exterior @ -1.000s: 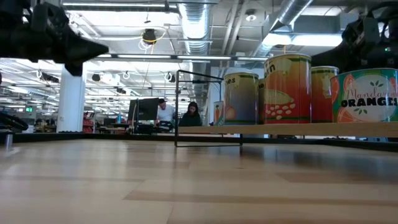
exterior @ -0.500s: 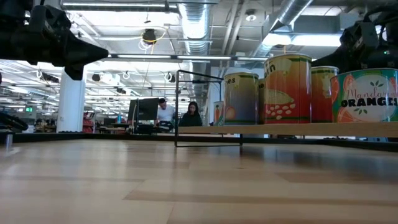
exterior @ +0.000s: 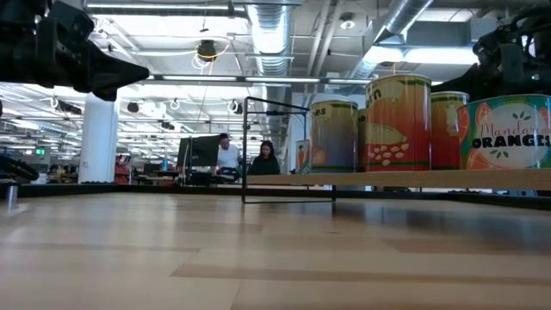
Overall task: Pick and place cans onto a shelf
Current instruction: Return to Home Position
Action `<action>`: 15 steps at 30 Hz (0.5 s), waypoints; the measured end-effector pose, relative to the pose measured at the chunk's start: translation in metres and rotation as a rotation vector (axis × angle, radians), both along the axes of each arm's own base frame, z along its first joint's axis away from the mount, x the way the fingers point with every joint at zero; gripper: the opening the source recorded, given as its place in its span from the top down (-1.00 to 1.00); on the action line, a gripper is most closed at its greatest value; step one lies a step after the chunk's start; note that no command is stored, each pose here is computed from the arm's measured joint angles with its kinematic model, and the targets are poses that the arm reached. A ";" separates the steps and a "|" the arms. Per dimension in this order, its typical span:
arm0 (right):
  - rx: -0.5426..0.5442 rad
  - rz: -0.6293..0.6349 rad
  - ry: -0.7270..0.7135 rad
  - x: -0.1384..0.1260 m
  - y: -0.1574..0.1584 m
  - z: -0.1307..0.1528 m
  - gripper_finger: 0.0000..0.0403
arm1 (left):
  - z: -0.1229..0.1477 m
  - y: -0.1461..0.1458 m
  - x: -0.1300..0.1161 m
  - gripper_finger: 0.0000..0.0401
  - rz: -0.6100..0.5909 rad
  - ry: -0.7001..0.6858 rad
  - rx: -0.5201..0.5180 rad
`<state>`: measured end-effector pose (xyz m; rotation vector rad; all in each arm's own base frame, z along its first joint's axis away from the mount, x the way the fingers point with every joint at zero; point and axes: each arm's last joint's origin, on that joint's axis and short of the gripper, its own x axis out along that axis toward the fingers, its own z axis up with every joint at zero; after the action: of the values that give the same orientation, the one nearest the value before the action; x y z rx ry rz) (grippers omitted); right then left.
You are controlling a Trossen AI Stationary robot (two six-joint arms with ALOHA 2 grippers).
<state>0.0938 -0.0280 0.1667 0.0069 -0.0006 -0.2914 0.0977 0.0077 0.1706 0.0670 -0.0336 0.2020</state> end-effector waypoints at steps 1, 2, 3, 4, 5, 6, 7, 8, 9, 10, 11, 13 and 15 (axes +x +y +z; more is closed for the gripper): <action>0.000 0.000 0.001 0.000 0.000 0.000 0.84 | 0.000 0.000 0.000 1.00 0.001 0.004 0.020; 0.000 0.000 0.001 0.000 0.000 0.000 0.84 | 0.000 0.000 0.000 1.00 0.001 0.006 0.032; 0.000 0.000 0.001 0.000 0.000 0.000 0.84 | 0.000 0.000 0.000 1.00 0.002 0.008 0.039; 0.000 0.000 0.001 0.000 0.000 0.000 0.84 | 0.000 0.000 0.000 1.00 0.002 0.008 0.041; 0.000 0.000 0.001 0.000 0.000 0.000 0.83 | 0.000 0.000 0.000 1.00 0.002 0.008 0.041; 0.000 0.000 0.001 0.000 0.000 0.000 0.84 | 0.000 0.000 0.000 1.00 0.002 0.008 0.039; 0.000 0.000 0.001 0.000 0.000 0.000 0.84 | 0.000 0.000 0.000 1.00 0.002 0.007 0.032; 0.001 0.000 0.001 0.000 0.000 0.000 0.84 | 0.000 0.000 0.000 1.00 0.001 0.005 0.024; 0.001 0.000 0.001 0.000 0.000 0.000 0.84 | 0.000 0.000 0.000 1.00 0.001 0.004 0.019; 0.001 0.000 0.001 0.000 0.000 0.000 0.85 | 0.000 0.000 0.000 1.00 0.001 0.004 0.017; 0.001 0.000 0.001 0.000 0.000 0.000 0.85 | 0.000 0.000 0.000 1.00 0.001 0.004 0.017; 0.001 0.000 0.002 0.000 0.000 0.000 0.84 | 0.000 0.000 0.000 1.00 0.002 0.005 0.022; 0.001 0.000 0.001 0.000 0.000 0.000 0.84 | 0.000 0.000 0.000 1.00 0.002 0.004 0.019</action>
<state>0.0938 -0.0280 0.1665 0.0077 0.0010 -0.2911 0.0977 0.0077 0.1704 0.0864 -0.0312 0.2031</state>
